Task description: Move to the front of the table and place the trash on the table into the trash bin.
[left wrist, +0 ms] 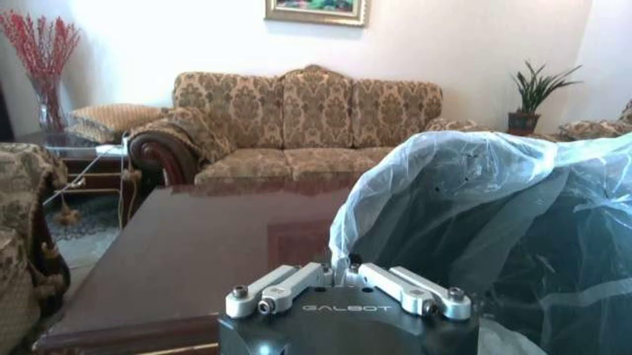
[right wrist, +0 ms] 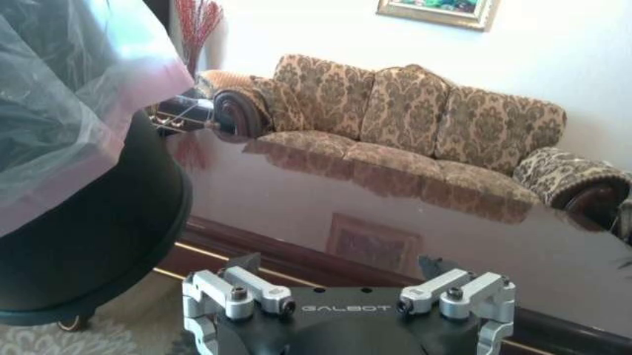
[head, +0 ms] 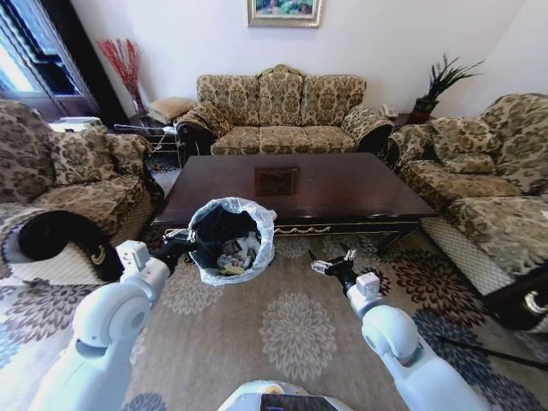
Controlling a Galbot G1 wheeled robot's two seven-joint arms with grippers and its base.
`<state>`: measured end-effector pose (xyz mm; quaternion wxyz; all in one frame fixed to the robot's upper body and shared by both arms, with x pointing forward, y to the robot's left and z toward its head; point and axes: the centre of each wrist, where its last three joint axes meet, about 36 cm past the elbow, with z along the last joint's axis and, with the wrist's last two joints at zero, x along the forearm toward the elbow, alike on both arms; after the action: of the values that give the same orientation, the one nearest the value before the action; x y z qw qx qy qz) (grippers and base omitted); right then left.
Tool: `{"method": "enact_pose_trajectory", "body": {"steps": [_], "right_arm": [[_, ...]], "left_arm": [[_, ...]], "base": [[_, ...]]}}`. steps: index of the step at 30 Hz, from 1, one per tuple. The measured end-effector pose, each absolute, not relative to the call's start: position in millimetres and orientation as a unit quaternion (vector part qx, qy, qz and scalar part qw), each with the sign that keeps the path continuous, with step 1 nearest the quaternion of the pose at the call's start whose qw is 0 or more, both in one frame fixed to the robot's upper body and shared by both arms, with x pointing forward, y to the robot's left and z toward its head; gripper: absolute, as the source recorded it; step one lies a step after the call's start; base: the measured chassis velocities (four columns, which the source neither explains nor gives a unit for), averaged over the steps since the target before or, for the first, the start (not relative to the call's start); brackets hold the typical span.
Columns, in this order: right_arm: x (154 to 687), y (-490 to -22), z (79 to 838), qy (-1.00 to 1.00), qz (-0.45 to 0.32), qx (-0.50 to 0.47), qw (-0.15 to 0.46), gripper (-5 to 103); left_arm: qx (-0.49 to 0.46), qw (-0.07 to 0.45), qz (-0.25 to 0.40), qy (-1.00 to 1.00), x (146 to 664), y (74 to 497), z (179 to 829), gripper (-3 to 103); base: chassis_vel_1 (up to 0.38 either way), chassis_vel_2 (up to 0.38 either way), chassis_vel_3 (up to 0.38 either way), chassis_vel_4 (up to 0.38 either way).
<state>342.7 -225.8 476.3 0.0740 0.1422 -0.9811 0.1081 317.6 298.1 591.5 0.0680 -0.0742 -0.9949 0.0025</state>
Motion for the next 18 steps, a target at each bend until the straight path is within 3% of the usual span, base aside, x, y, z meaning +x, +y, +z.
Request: {"method": "enact_pose_trajectory", "body": {"steps": [18], "right_arm": [[342.9, -226.0, 476.4, -0.981, 0.108, 0.142, 0.073, 100]], "left_arm": [[-0.074, 0.068, 0.003, -0.995, 317.6, 298.1, 591.5, 1]], "base": [[-0.009, 0.009, 0.014, -0.008]]}}
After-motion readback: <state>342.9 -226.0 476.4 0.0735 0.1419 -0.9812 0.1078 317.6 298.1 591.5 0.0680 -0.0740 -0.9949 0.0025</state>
